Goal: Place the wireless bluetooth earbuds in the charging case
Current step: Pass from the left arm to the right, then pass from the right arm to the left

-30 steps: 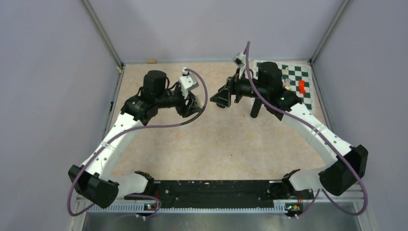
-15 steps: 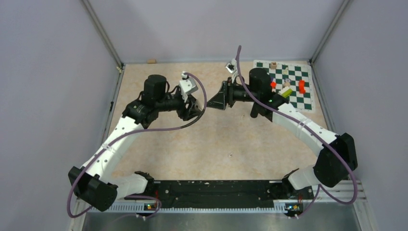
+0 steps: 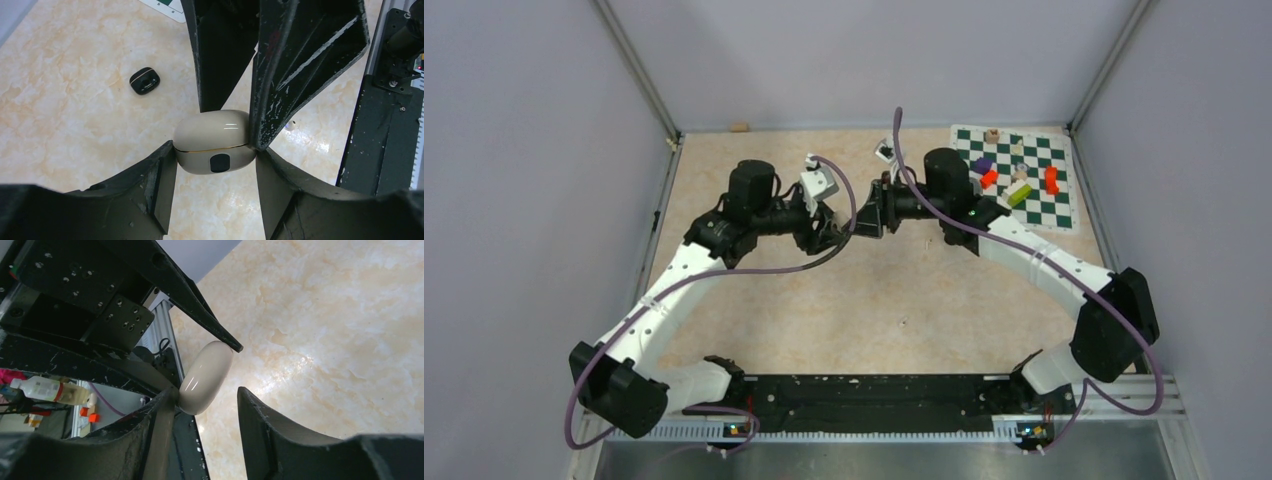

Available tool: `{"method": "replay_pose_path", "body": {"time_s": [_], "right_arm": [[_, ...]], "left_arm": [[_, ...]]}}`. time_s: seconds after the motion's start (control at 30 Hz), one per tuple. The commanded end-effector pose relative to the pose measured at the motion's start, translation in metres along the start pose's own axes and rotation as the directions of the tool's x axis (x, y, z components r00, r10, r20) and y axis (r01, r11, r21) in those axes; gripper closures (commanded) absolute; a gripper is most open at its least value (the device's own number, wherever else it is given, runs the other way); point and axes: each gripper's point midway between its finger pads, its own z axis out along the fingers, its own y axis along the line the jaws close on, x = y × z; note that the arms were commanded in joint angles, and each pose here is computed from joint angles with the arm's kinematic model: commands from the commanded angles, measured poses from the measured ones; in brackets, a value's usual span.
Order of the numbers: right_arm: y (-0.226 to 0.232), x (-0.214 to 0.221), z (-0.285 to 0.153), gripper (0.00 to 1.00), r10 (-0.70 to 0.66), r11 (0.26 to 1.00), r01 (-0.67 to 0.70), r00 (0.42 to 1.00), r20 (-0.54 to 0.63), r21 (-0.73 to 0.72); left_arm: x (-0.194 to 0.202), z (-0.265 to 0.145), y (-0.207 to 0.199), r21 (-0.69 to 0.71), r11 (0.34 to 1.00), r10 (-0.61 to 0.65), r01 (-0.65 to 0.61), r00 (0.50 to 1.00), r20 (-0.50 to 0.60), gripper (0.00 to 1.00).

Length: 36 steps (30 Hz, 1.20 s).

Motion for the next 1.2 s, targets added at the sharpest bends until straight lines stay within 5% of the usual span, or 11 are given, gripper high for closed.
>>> {"method": "replay_pose_path", "body": {"time_s": [0.0,0.2,0.4,0.63,0.93,1.17], "right_arm": [[0.005,-0.011,0.008,0.54,-0.044,0.999,0.044,0.999,0.012,-0.013],[0.005,-0.006,0.015,0.60,-0.050,0.999,0.050,0.999,-0.008,-0.018],[0.007,-0.004,0.015,0.80,-0.069,0.998,0.068,0.997,-0.028,-0.017],[0.021,-0.018,0.003,0.82,-0.151,0.988,0.151,0.988,-0.003,-0.018],[0.041,-0.042,-0.027,0.82,-0.301,0.953,0.301,0.953,0.032,-0.014],[0.061,-0.060,-0.055,0.82,-0.510,0.859,0.512,0.853,0.114,0.007]], "left_arm": [[-0.007,0.007,-0.001,0.013,1.000,0.021,-0.021,0.999,0.033,0.54],[-0.003,0.011,-0.002,0.021,1.000,0.023,-0.023,1.000,0.021,0.54],[-0.001,0.013,-0.005,0.033,0.999,0.026,-0.026,0.999,0.019,0.50],[-0.014,0.003,-0.023,0.098,0.994,0.032,-0.038,0.997,0.068,0.02],[-0.059,-0.043,-0.031,0.194,0.980,-0.084,0.038,0.968,0.236,0.01],[-0.068,-0.050,-0.027,0.308,0.938,-0.248,0.159,0.930,0.273,0.01]]}}
